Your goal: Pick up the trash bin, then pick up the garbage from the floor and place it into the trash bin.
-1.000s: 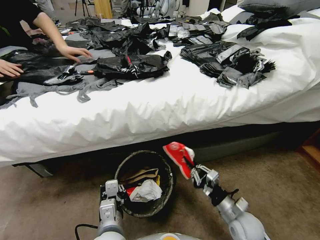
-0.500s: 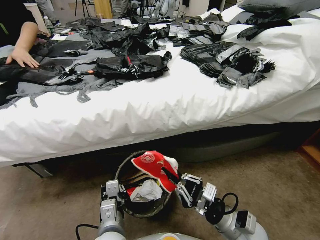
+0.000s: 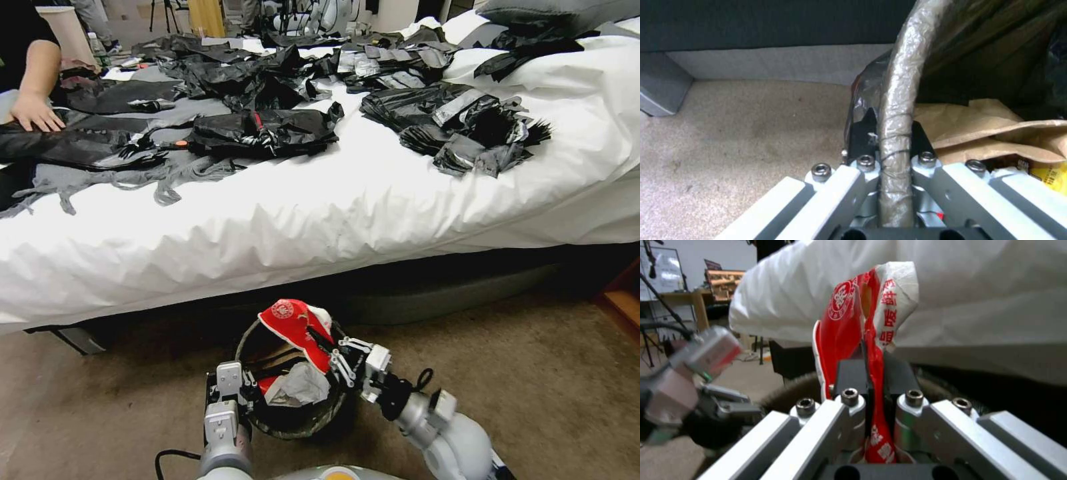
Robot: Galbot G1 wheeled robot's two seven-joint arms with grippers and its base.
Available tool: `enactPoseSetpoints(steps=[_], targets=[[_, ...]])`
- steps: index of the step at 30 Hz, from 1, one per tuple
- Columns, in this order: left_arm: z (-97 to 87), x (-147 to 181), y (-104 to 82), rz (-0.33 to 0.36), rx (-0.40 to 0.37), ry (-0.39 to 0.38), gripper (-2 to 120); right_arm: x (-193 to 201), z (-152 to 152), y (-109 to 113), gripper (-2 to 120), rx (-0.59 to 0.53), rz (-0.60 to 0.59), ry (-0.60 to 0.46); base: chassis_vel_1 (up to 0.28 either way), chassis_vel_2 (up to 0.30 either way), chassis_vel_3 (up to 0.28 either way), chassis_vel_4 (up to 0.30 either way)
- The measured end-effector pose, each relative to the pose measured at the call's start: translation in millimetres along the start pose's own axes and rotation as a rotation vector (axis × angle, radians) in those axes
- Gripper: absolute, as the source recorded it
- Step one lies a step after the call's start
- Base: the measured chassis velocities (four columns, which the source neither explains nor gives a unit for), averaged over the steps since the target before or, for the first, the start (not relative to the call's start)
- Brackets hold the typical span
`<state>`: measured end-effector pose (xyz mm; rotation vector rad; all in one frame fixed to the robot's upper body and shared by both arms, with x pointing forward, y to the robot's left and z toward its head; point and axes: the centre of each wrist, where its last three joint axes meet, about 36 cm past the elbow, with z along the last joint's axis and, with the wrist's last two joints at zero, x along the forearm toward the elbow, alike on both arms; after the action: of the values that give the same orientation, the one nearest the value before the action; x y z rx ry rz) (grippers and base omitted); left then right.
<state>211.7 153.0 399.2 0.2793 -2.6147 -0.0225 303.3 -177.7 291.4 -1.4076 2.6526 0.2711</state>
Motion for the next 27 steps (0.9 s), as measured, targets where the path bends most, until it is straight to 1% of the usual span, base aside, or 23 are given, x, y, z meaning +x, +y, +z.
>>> enactPoseSetpoints(steps=[2,4,7,8,9,11,12,14,15,17,18,20,21,24,25,27], targets=[[-1.1,1,0.4,0.0,0.001,-0.002,0,-1,14,-2,0,-0.001,0.016,0.036,0.0,0.0,0.0,0.0],[-1.4,2,0.4,0.0,0.001,-0.003,0,-1,17,-3,0,0.003,0.023,0.049,0.0,0.0,0.0,0.0],[-1.8,2,0.3,0.0,0.003,-0.004,0,-2,23,-1,15,0.008,0.048,0.078,0.0,0.0,0.0,0.0],[-1.8,2,0.3,0.0,0.003,-0.004,0,-2,23,-1,15,0.008,0.048,0.078,0.0,0.0,0.0,0.0],[-1.9,2,0.3,0.0,0.003,-0.004,0,-1,23,0,18,0.007,0.049,0.082,0.0,0.0,0.0,0.0],[-2.5,2,0.2,0.0,0.004,-0.007,0,1,23,3,30,0.012,0.044,0.09,0.0,0.0,0.0,0.0],[-2.5,2,0.2,0.0,0.004,-0.007,0,1,23,3,30,0.012,0.044,0.09,0.0,0.0,0.0,0.0],[-3.3,1,0.1,0.001,0.004,-0.01,0,3,22,6,39,0.014,0.04,0.093,0.0,0.0,0.0,0.0],[-3.3,1,0.1,0.001,0.004,-0.01,0,3,22,6,39,0.014,0.04,0.093,0.0,0.0,0.0,0.0],[-3.7,1,0.0,0.002,0.005,-0.012,0,4,21,7,48,0.018,0.037,0.094,0.0,0.0,0.0,0.0],[-3.7,1,0.0,0.002,0.005,-0.012,0,4,21,7,48,0.018,0.037,0.094,0.0,0.0,0.0,0.0],[-3.3,0,0.0,0.002,0.004,-0.011,0,5,18,8,63,0.025,0.033,0.093,0.0,0.0,0.0,0.0],[-3.3,0,0.0,0.002,0.004,-0.011,0,5,18,8,63,0.025,0.033,0.093,0.0,0.0,0.0,0.0],[-2.0,-1,0.8,-0.001,0.0,-0.009,0,5,15,9,77,0.035,0.03,0.087,0.0,0.0,0.0,0.0],[-2.0,-1,0.8,-0.001,0.0,-0.009,0,5,15,9,77,0.035,0.03,0.087,0.0,0.0,0.0,0.0],[-1.6,-2,0.8,0.0,-0.002,-0.007,0,6,12,11,89,0.045,0.025,0.076,0.0,0.0,0.0,0.0]])
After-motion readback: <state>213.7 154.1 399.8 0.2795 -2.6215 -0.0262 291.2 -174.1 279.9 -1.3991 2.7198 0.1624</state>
